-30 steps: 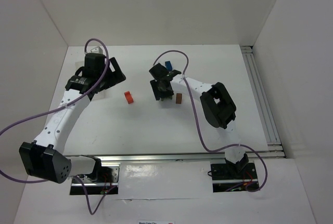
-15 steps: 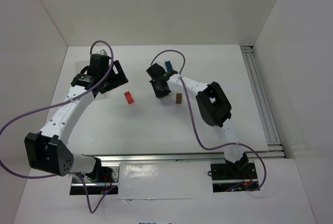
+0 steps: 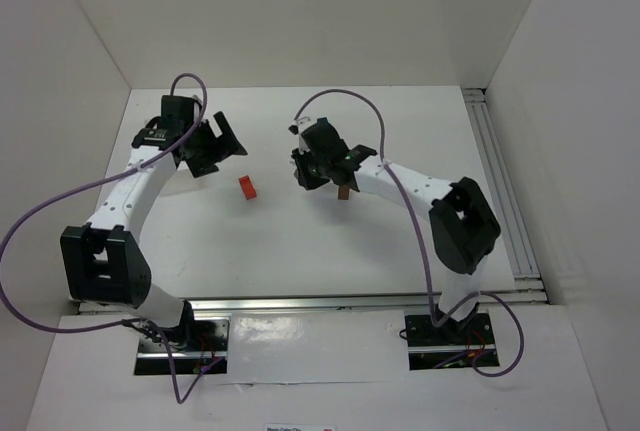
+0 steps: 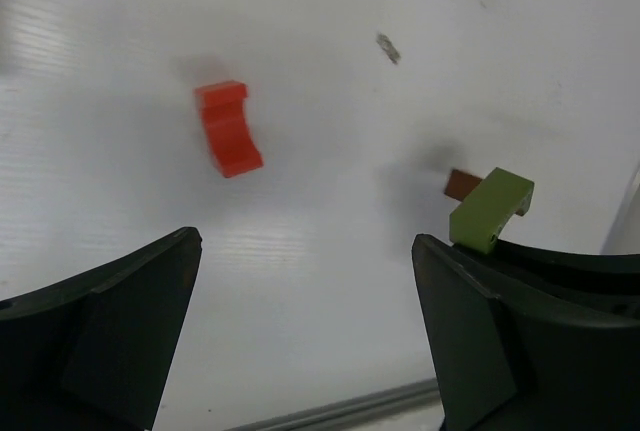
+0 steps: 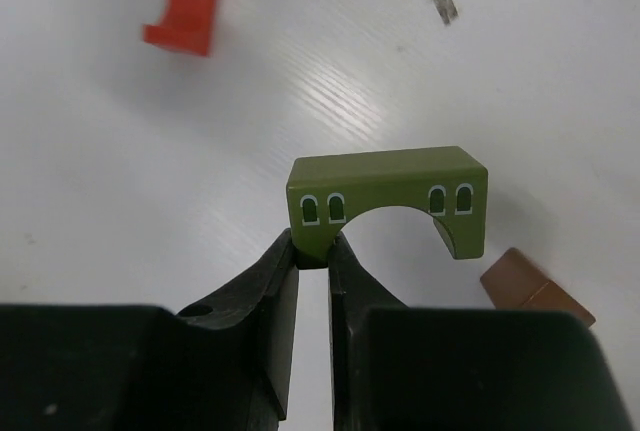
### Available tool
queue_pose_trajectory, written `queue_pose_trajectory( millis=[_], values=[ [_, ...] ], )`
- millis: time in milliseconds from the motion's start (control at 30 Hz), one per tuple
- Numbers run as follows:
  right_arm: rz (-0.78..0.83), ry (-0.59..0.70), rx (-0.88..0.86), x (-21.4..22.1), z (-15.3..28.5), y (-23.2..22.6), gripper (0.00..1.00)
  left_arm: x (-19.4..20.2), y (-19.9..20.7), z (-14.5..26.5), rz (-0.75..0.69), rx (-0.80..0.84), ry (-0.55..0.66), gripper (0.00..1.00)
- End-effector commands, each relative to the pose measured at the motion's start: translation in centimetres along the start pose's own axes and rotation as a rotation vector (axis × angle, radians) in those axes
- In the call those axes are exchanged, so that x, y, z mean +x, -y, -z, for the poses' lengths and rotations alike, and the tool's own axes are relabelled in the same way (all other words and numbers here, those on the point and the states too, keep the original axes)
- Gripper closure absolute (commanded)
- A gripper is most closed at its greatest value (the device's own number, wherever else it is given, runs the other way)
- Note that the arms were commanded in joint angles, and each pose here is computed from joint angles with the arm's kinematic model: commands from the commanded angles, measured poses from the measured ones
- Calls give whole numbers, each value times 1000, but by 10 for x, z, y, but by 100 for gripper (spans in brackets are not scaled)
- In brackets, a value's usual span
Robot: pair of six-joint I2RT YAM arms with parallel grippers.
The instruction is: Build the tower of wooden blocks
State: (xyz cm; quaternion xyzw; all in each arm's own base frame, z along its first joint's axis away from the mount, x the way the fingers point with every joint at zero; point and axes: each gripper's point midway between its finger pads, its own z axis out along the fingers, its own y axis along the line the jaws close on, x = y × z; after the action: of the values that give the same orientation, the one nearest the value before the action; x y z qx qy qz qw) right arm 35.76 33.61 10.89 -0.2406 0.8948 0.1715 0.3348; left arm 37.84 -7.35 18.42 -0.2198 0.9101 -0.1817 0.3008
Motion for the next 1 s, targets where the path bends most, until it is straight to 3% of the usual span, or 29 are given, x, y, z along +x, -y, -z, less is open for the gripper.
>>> queue_pose_trajectory(
  millis=[0, 167, 267, 567, 733, 967],
  values=[
    [57, 235, -149, -55, 36, -32, 94, 5, 56, 8, -52, 297, -82, 0],
    [81, 263, -168, -51, 47, -41, 94, 31, 86, -7, 4, 531, -278, 0],
    [87, 276, -178, -53, 56, -46, 94, 37, 95, -18, 47, 624, -328, 0],
    [100, 286, -177, -53, 61, -48, 94, 52, 110, -31, 29, 741, -404, 0],
    [102, 284, -185, -53, 61, -50, 94, 70, 118, -31, -49, 786, -450, 1],
    [111, 277, -172, -51, 64, -47, 94, 82, 114, -28, -97, 849, -474, 14]
  ],
)
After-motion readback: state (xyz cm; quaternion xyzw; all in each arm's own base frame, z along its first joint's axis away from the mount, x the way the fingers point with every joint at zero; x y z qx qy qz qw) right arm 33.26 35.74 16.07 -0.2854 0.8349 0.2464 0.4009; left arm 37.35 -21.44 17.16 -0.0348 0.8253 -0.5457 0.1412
